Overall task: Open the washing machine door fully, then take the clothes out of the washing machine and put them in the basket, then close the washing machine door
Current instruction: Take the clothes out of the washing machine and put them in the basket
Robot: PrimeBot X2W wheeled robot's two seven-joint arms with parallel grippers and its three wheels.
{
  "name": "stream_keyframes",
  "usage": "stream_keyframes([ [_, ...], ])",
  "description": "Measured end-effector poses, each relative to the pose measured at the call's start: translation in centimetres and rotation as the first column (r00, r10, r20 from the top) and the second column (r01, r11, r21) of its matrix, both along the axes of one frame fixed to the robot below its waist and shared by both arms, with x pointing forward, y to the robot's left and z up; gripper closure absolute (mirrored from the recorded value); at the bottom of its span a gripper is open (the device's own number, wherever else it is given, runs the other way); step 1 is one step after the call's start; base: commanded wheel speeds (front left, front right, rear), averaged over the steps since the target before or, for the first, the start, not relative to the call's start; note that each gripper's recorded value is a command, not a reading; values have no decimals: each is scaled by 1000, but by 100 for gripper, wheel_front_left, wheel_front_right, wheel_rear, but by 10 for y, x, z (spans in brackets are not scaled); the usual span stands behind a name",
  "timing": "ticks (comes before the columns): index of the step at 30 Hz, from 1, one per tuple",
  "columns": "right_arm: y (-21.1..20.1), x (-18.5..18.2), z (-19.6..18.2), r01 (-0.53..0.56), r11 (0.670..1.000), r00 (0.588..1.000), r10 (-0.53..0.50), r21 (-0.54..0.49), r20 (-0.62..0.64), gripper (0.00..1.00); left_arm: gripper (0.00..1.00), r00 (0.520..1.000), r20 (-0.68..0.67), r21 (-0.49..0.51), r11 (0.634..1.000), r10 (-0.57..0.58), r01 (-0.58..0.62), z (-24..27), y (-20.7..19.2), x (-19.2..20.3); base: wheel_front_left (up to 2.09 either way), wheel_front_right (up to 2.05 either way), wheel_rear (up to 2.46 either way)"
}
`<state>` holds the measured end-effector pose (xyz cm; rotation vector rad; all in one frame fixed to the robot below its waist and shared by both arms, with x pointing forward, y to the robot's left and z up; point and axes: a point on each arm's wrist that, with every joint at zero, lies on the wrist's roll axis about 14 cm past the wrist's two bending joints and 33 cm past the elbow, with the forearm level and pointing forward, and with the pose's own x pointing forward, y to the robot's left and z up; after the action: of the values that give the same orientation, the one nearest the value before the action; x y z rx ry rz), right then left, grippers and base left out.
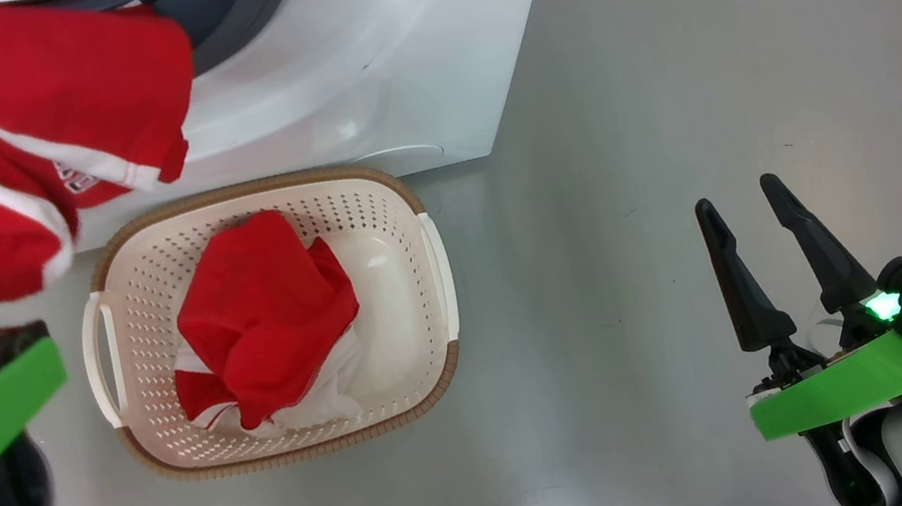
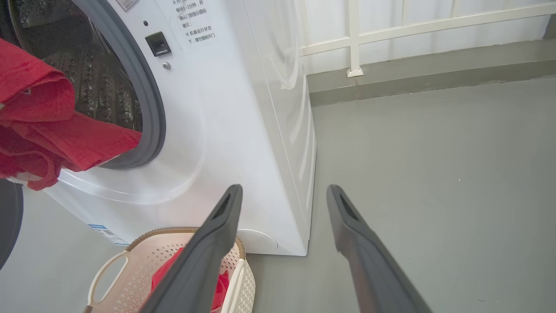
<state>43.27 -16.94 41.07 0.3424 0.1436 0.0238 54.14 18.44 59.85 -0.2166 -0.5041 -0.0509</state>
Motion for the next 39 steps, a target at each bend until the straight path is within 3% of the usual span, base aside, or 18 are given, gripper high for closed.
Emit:
stream_keyframes([
  [7, 0, -1, -2, 1, 1000, 1000, -1, 0, -6, 0, 100, 992, -121, -4, 999, -46, 46, -40, -14, 0, 0, 0, 0],
  [13, 0, -1, -7, 1, 1000, 1000, -1, -1, -18, 0, 100, 945, -308, -4, 993, -115, 120, -105, -37, -3, 0, 0, 0],
  [21, 2, -1, -17, -6, 1000, 999, 6, 4, -46, 0, 100, 820, -541, -11, 976, -189, 218, -194, -62, -16, 0, 0, 0],
  [27, -1, 5, -24, 0, 1000, 999, 0, 3, -53, 0, 100, 700, -677, -28, 959, -226, 282, -253, -76, -33, 0, 0, 0],
  [39, -8, 15, -52, 29, 999, 994, -26, 23, -107, 0, 100, 524, -825, -20, 938, -211, 345, -341, -77, -34, 0, 0, 0],
])
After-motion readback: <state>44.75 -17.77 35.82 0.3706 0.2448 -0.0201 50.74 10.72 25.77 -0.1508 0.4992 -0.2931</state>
